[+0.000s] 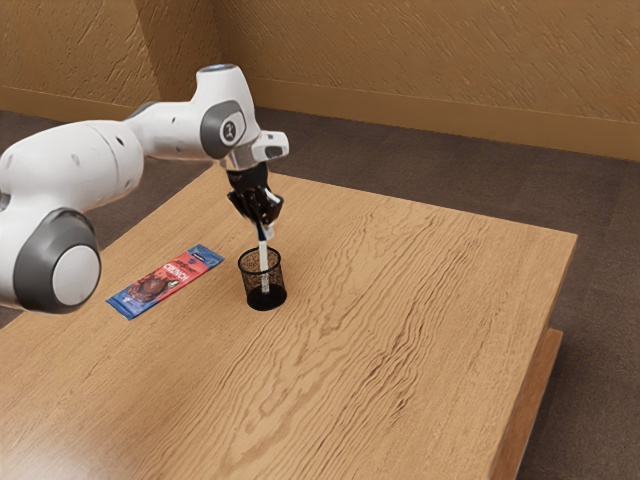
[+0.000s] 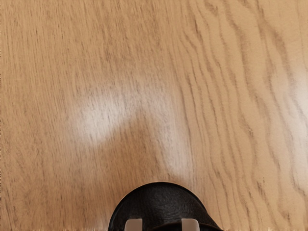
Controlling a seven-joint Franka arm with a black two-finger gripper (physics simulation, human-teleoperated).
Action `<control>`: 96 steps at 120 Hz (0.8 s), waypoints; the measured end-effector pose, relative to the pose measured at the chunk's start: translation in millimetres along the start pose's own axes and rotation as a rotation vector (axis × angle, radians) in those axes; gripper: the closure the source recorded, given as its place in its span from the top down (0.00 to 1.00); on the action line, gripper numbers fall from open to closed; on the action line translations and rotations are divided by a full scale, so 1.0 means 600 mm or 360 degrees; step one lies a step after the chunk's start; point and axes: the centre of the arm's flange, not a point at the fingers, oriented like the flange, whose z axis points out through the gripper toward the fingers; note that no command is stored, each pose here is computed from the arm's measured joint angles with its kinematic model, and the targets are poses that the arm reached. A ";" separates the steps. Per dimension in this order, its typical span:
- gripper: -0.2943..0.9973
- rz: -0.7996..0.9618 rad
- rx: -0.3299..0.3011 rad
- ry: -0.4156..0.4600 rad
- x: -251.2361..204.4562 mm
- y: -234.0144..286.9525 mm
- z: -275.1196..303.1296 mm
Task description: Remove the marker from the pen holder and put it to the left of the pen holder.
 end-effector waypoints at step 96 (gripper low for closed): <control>0.16 -0.0161 0.0161 -0.0315 -0.095 -0.045 -0.126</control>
